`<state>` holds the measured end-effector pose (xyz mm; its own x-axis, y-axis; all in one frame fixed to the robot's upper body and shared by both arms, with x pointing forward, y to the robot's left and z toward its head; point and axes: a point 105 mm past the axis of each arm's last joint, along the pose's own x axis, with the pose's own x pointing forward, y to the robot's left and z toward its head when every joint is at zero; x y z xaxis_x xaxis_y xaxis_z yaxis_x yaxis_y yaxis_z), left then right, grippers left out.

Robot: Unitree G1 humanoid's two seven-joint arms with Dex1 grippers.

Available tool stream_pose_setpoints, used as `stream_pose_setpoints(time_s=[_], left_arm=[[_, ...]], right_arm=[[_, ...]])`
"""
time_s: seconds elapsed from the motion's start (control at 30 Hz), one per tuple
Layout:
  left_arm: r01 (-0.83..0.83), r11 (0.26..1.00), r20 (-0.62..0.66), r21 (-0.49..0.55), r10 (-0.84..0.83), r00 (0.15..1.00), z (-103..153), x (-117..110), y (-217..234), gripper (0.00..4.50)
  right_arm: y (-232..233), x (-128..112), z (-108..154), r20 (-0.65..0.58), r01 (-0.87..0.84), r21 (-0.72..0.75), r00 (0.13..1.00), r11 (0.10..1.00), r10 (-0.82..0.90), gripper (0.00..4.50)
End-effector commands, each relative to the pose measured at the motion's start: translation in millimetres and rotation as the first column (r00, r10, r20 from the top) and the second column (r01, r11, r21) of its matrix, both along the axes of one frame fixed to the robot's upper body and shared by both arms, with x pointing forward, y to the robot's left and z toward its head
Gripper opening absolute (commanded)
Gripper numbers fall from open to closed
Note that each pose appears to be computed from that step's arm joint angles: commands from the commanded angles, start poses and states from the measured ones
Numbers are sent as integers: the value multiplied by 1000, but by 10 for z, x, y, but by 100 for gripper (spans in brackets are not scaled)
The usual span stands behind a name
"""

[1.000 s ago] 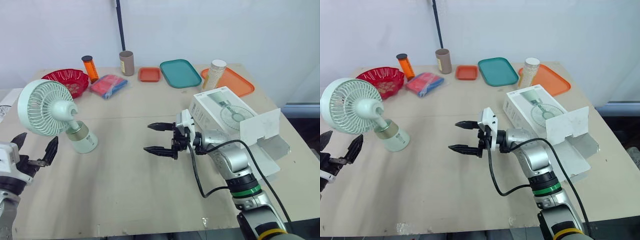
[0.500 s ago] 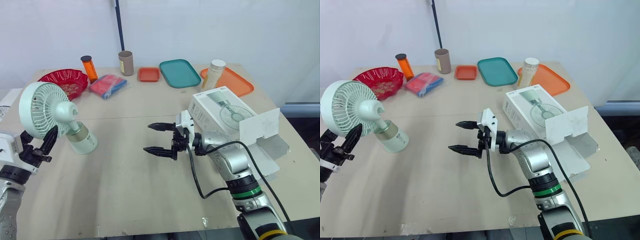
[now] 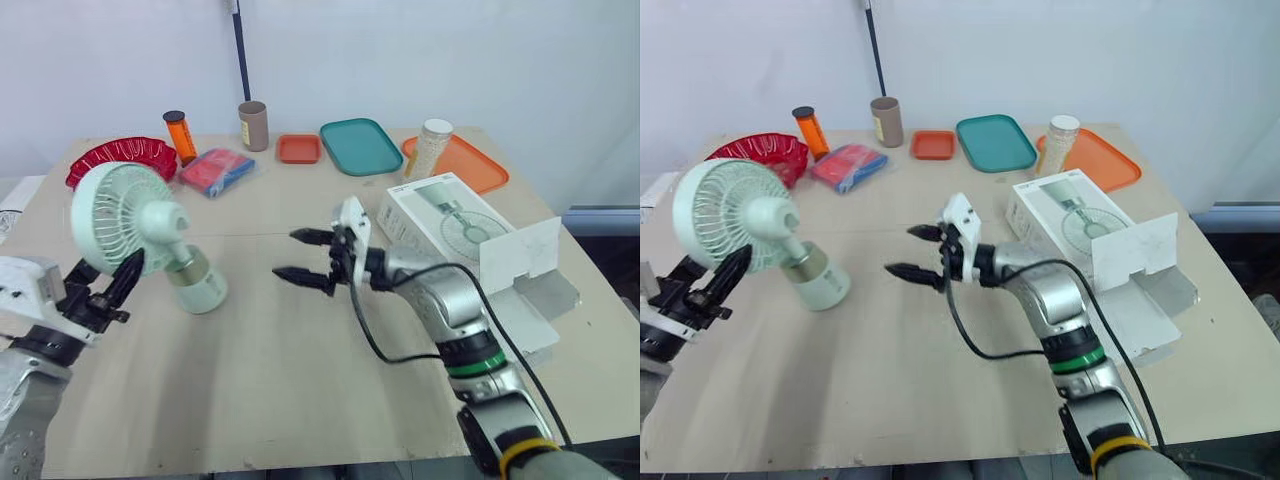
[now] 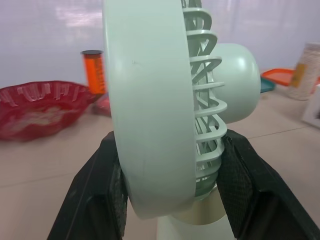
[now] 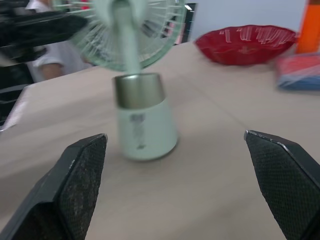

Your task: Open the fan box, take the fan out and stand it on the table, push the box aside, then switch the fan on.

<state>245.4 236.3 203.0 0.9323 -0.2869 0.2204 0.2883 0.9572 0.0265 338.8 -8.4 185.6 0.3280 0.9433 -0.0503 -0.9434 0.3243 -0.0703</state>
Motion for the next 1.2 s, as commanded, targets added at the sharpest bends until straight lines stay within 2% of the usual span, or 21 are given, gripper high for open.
stream_pose_setpoints(time_s=[0.03, 0.3, 0.53, 0.9, 1.2], left_arm=[[65, 996, 109, 61, -72, 991, 272, 21, -234, 193], [82, 995, 135, 62, -90, 987, 323, 324, -492, 193], [66, 995, 122, 79, -75, 990, 236, 461, -570, 193], [50, 996, 120, 71, -58, 991, 273, 472, -634, 193], [60, 996, 113, 69, -68, 991, 256, 468, -630, 193]], right_arm=[[63, 86, 130, 9, 47, 2, 999, 999, -47, 450], [189, 159, 173, 4, 108, -5, 994, 994, -108, 450], [272, 159, 276, -1, 143, 29, 990, 989, -143, 450], [554, 110, 264, -11, 129, 25, 992, 991, -128, 450], [634, 230, 286, 3, 153, 25, 988, 988, -154, 450]])
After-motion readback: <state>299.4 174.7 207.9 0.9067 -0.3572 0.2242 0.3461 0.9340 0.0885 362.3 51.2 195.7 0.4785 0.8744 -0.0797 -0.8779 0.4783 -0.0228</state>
